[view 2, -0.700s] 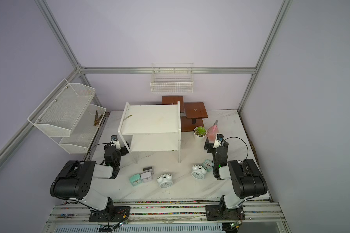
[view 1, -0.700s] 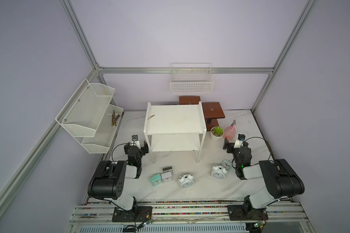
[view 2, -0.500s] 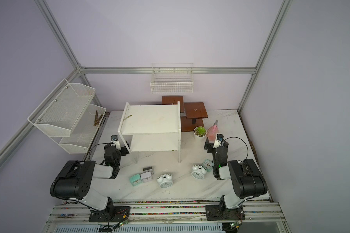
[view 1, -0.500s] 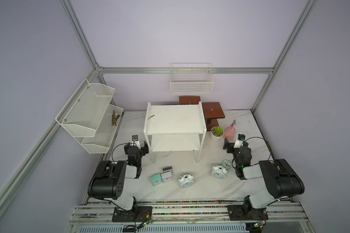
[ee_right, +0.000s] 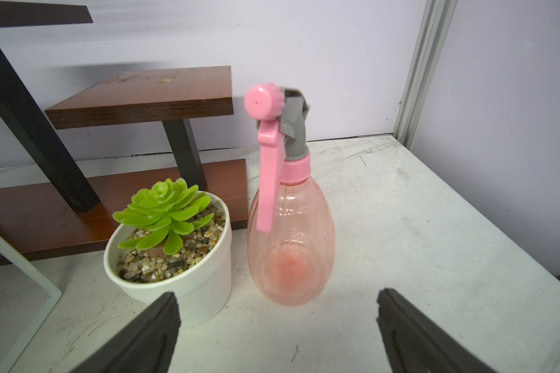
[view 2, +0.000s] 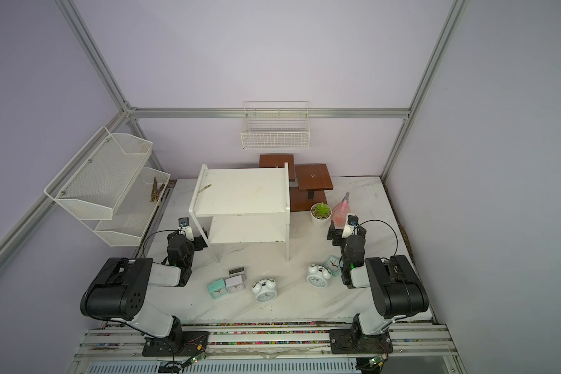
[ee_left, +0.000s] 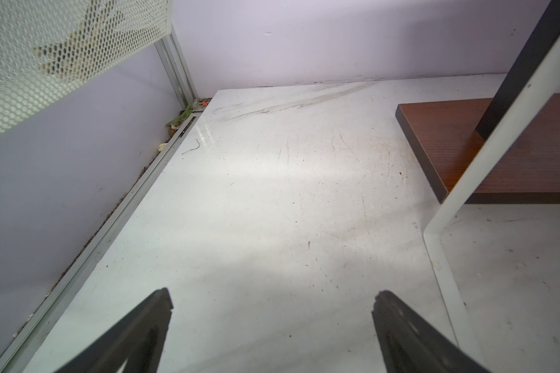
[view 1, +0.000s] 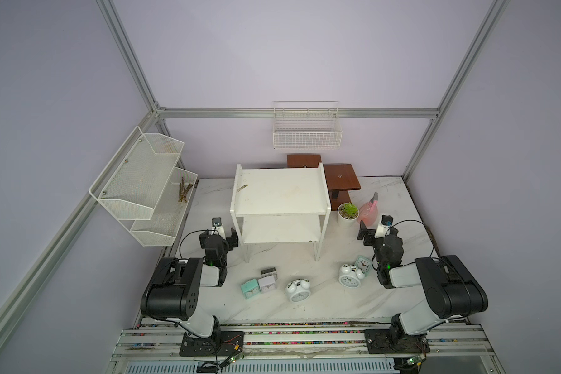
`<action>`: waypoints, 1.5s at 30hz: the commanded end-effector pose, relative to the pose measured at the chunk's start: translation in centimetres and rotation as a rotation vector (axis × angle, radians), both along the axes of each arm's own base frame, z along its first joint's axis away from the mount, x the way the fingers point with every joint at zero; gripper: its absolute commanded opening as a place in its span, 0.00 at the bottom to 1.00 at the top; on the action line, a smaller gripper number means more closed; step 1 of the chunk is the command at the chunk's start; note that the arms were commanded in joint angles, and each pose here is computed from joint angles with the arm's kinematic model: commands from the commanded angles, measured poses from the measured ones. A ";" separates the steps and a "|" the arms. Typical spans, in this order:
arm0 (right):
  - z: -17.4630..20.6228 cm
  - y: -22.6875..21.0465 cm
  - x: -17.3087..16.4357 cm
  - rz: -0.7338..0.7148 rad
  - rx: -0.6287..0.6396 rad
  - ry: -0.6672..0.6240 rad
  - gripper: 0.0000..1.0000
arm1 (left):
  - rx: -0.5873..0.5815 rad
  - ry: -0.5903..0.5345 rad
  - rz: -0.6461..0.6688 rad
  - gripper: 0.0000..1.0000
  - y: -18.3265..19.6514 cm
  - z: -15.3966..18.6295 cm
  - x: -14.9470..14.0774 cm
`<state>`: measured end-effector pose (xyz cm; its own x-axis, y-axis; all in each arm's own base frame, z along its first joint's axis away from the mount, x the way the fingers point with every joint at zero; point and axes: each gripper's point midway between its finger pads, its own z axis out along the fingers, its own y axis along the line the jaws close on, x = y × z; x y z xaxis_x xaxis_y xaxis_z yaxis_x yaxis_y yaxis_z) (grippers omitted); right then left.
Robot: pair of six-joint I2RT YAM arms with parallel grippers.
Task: Place the alarm clocks on the shelf by style
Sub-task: Adjust the shelf at the center of the board.
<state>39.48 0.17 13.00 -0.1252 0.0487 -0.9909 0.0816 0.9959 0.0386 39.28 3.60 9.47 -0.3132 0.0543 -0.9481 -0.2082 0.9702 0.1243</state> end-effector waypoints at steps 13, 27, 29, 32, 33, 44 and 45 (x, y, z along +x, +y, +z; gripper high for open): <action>0.9 -0.5 -1.1 -0.032 0.013 -0.056 0.99 | -0.022 -0.063 -0.005 1.00 0.0 1.9 0.8; 4.2 0.8 -1.4 0.026 0.076 0.108 0.99 | -0.019 -0.089 -0.132 1.00 -2.1 4.4 0.1; 4.5 0.6 -1.7 0.004 0.118 0.173 0.99 | -0.018 -0.096 -0.165 1.00 -2.5 5.0 0.0; 4.9 0.8 -2.7 -0.038 0.206 0.289 0.99 | -0.021 -0.099 -0.209 1.00 -3.1 5.9 -0.1; 5.4 1.3 -3.0 -0.037 0.228 0.320 0.99 | -0.022 -0.095 -0.224 1.00 -3.3 6.1 -0.2; 7.2 6.3 -10.9 -0.024 0.255 0.530 0.99 | -0.024 0.064 -0.407 1.00 -4.0 7.3 -2.7; 7.1 6.7 -11.5 -0.015 0.263 0.550 0.99 | -0.018 0.107 -0.432 1.00 -4.2 6.9 -3.0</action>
